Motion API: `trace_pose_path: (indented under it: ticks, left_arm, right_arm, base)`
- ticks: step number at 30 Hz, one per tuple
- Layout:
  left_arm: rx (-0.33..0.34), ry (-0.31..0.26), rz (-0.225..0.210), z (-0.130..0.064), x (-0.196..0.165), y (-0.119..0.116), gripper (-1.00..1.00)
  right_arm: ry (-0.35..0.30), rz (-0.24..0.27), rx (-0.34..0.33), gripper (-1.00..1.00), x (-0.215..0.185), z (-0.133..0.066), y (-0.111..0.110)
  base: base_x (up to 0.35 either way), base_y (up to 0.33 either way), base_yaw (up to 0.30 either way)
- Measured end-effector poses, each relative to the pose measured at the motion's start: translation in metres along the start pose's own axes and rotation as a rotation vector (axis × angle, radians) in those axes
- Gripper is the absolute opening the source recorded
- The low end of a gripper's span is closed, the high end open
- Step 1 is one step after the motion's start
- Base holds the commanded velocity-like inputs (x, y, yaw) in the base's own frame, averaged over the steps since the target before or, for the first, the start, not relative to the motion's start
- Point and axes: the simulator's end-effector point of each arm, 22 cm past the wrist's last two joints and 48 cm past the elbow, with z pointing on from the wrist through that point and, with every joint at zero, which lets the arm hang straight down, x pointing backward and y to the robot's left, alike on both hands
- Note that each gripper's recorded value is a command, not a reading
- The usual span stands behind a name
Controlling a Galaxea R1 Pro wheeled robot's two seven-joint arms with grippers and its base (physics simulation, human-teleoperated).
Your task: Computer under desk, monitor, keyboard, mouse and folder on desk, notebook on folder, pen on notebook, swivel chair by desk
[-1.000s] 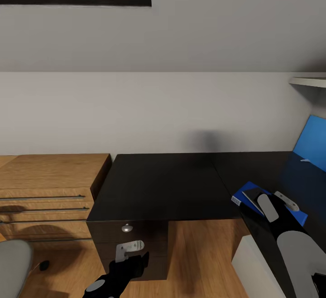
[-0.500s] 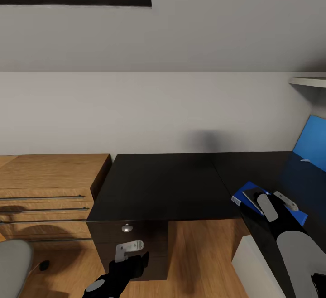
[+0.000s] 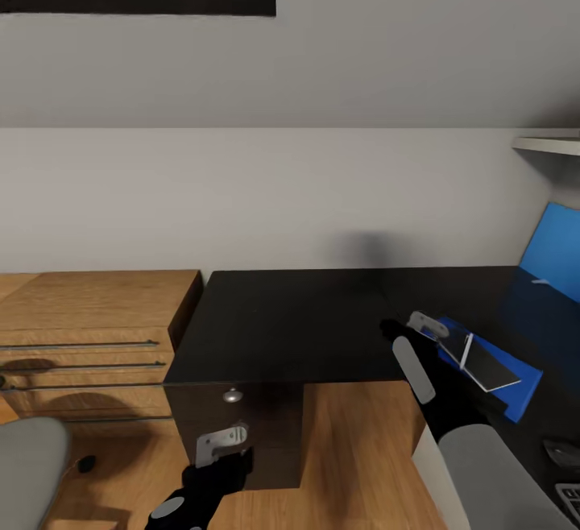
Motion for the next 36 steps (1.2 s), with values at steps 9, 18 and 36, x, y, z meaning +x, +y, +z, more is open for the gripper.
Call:
trace_pose_path:
  ticks: [9,18,36]
  left_arm:
    - [-0.064,0.008,0.002,0.001,0.004,0.015,1.0]
    - [-0.125,0.049,-0.019,0.012,0.019,0.044,1.0]
    - [-0.29,0.202,-0.008,0.029,0.094,0.124,1.0]
  right_arm:
    - [0.01,-0.085,-0.046,1.0,0.02,-0.007,0.03]
    - [0.043,-0.21,-0.04,1.0,0.055,-0.003,0.035]
    - [0.089,-0.374,-0.031,1.0,0.154,0.011,0.019]
  base:
    - [-0.307,0.125,0.0]
    - [-0.336,0.006,0.0]
    - [-0.127,0.0,0.0]
